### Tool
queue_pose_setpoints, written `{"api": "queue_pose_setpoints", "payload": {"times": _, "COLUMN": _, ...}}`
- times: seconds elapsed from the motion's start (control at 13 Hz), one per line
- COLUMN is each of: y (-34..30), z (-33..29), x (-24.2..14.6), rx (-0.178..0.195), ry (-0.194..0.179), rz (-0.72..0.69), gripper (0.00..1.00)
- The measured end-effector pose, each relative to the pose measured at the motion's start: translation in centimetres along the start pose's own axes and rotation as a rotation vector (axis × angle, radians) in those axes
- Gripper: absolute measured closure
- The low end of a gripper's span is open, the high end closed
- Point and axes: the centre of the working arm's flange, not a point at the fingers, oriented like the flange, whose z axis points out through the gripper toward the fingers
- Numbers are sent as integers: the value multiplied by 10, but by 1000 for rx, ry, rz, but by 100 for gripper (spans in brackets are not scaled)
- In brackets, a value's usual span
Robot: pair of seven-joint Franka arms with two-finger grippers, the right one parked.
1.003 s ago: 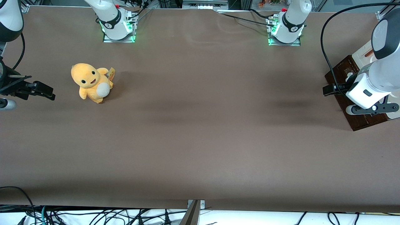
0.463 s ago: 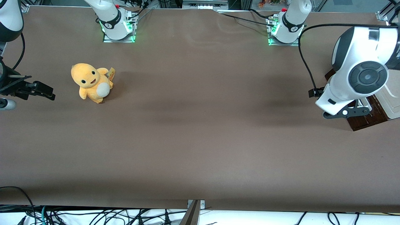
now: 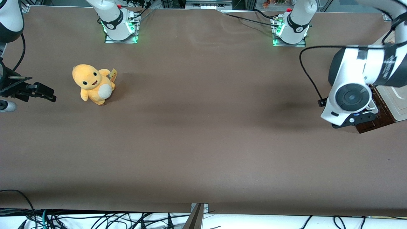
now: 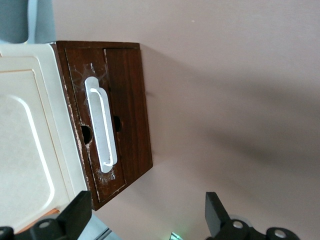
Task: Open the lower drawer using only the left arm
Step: 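Move the open left gripper toward the drawer's white bar handle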
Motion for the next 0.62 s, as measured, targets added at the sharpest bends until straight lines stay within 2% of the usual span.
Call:
{"api": "queue_pose_setpoints", "payload": {"times": 0.31, "y": 31, "z": 27, "x": -4, "rx": 148, "ry": 30, "rz": -66, "gripper": 0}}
{"api": "queue_pose_setpoints", "payload": {"times": 0.62, "y": 48, "z": 48, "x": 0, "rx": 226, "ry": 47, "rz": -118, "gripper": 0}}
